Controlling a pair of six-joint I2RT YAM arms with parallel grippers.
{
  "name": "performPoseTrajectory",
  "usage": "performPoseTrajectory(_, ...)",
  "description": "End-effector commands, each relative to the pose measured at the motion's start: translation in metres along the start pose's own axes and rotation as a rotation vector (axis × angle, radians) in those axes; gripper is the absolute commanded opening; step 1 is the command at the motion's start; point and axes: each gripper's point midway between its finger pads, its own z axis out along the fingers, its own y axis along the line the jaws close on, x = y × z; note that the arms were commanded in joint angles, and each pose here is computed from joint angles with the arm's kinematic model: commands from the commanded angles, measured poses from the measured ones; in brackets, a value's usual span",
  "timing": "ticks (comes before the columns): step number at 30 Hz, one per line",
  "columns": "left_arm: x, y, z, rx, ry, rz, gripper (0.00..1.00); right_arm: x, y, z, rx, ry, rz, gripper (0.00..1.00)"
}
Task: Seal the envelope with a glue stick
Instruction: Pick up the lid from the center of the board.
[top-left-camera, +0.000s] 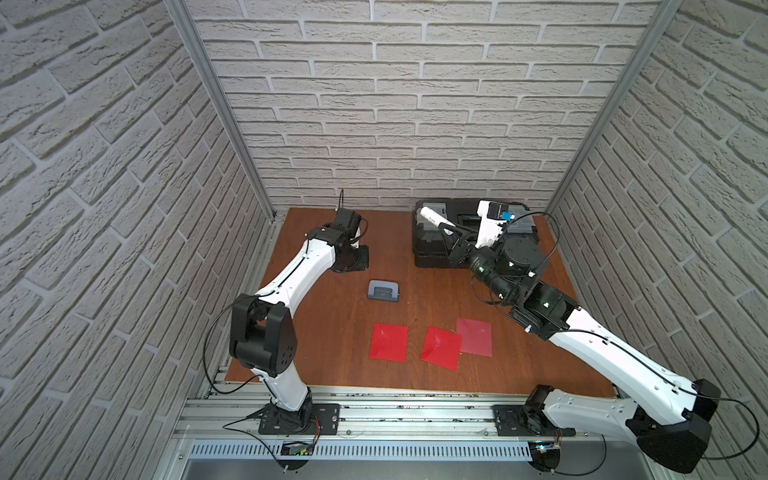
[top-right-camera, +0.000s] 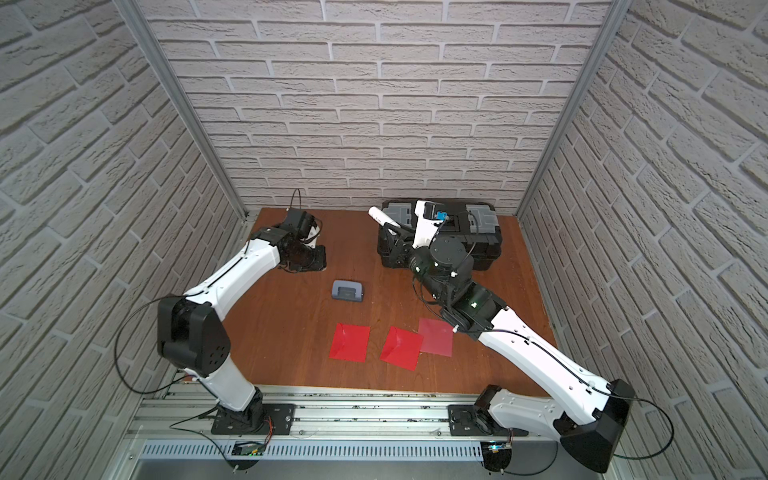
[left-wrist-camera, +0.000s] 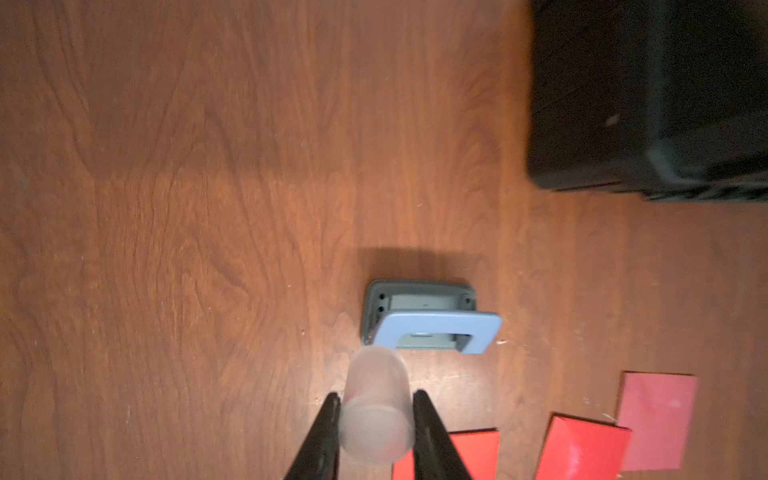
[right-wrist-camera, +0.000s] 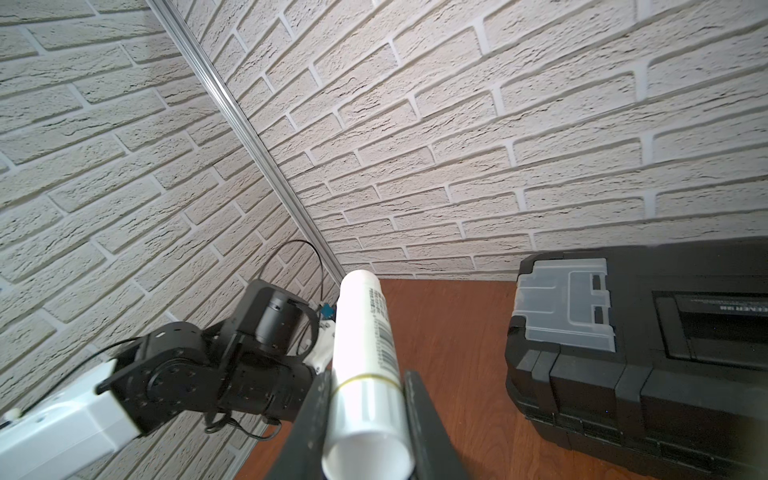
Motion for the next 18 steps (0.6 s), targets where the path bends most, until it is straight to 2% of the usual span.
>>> performPoseTrajectory(1,-0.026,-0.037,-0.052,0.171,-0.137,0.041,0.28,-0.023,0.010,-0.007,-0.038,-0.059,-0.016,0.02)
performPoseTrajectory(6,-0.049,-0.082,-0.126,0.413,-0.343,0.100,0.28,-0.031,0.030,-0.012,-0.153,-0.101,-0.020,0.03)
performPoseTrajectory(11,-0.059,-0.119,-0.202,0.677,-0.557,0.176,0.27,-0.044,0.057,-0.022,-0.302,-0.149,-0.034,0.03)
performPoseTrajectory(18,-0.055,-0.146,-0.277,0.924,-0.752,0.257,0.26,-0.061,0.094,-0.042,-0.511,-0.209,-0.063,0.03)
